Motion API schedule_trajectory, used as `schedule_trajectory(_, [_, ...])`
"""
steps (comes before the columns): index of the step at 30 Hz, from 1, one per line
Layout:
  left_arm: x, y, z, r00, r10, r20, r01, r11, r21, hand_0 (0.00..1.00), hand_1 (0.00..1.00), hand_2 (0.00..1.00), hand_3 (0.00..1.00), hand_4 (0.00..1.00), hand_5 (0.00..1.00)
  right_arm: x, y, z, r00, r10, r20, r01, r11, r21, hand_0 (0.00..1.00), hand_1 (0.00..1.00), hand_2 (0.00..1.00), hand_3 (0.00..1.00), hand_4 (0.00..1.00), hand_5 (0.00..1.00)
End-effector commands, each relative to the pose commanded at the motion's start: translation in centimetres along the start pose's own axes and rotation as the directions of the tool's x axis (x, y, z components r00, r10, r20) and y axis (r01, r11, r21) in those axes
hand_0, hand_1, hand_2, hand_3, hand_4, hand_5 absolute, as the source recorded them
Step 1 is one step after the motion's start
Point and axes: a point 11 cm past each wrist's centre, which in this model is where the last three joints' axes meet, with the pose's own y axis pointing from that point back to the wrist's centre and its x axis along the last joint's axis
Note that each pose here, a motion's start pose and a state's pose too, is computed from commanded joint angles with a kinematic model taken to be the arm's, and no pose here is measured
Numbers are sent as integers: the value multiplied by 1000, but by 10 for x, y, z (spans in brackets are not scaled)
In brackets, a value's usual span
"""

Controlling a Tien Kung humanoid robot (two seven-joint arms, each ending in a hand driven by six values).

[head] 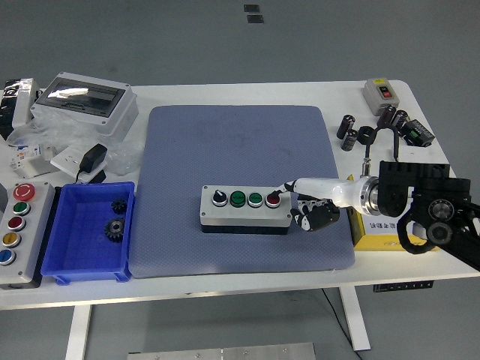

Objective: Pick up the button,place it on the desk,press the button,press the button

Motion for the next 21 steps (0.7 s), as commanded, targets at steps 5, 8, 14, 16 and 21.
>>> schedule_trajectory(5, [0, 0, 0, 1000, 0, -2, 0, 1000, -1, 601, 601, 524, 591, 585, 218, -8, -6, 3, 1000, -19, -11, 19, 1000, -20, 71, 171, 223, 931, 202, 51])
schedule_trajectory(8, [-1, 0, 0, 1000, -1, -3, 1, 1000, -1, 601, 600, 523, 590, 588, 209, -6, -5, 1, 1000, -5, -4, 5, 1000, -5, 69, 170, 222, 921, 201, 50])
schedule_trajectory(14, [-1, 0, 1, 1000, -1, -5, 1, 1000, -2, 601, 595, 520, 587, 580, 189, 14, 10, -9, 995, 58, 81, -66, 993, 101, 67, 166, 222, 915, 201, 52])
schedule_trajectory(16, [-2, 0, 0, 1000, -2, -5, 2, 1000, -2, 601, 595, 520, 587, 580, 189, 19, 15, -11, 989, 58, 137, -78, 986, 147, 67, 166, 222, 915, 201, 52])
schedule_trajectory(21, [-3, 0, 0, 1000, -4, -4, 4, 1000, 1, 601, 595, 520, 587, 577, 185, 27, 12, -2, 951, 94, 295, -157, 968, 198, 66, 168, 222, 893, 200, 52])
